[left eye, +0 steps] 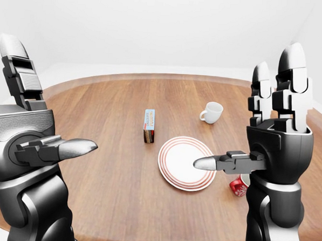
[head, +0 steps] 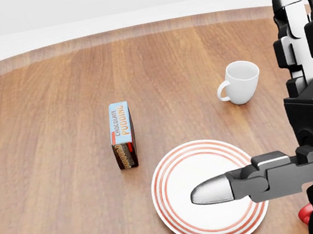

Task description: Pick up the red mug and put it on the plate

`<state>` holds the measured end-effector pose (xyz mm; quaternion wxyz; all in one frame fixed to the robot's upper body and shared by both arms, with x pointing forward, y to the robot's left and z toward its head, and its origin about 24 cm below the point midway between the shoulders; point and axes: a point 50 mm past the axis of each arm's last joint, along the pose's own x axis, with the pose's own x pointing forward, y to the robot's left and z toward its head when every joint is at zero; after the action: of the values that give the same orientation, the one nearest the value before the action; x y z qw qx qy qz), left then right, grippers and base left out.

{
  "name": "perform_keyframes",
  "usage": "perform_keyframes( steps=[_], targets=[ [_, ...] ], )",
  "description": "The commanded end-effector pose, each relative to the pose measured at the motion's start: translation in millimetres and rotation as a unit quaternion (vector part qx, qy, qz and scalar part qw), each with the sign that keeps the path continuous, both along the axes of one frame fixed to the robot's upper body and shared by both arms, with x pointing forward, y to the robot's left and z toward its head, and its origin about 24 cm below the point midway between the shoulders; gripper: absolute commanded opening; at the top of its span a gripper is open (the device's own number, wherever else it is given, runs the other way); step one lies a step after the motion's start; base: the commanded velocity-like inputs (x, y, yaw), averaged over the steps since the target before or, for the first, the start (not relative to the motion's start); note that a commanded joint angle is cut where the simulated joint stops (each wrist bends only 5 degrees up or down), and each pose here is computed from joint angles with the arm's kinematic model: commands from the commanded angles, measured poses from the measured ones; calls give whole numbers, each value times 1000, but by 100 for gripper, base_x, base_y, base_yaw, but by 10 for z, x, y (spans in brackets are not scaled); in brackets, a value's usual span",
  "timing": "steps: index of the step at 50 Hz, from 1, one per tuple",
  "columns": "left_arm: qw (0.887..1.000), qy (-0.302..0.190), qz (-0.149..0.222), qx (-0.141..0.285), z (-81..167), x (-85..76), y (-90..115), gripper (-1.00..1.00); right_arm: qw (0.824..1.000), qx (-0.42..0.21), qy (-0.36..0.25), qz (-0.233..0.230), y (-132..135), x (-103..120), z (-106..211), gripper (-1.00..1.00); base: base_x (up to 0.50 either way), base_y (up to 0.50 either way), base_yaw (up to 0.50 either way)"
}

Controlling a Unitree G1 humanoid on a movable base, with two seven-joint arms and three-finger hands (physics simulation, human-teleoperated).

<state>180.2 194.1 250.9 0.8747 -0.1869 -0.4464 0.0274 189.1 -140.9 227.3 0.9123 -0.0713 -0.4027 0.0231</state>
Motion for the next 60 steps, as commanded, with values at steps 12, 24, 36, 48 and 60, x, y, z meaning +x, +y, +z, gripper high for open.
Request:
perform_keyframes(
  steps=[12,24,36,48,60],
  targets=[
    [1000,-2,0,0,5,-13,0,100,998,17,9,-68,-178,-14,-48,100,9,1,0],
    [1000,1,0,0,-3,1,2,100,983,12,41,-176,-488,-104,-181,100,0,0,0],
    [1000,2,0,0,-5,19,4,100,964,-1,112,-240,-659,-48,-445,100,0,0,0],
    [1000,4,0,0,-12,18,0,100,951,31,199,-236,-765,130,-820,100,0,0,0],
    [1000,4,1,-1,-8,19,5,100,937,46,248,-242,-870,118,-1040,100,0,0,0]
  ],
)
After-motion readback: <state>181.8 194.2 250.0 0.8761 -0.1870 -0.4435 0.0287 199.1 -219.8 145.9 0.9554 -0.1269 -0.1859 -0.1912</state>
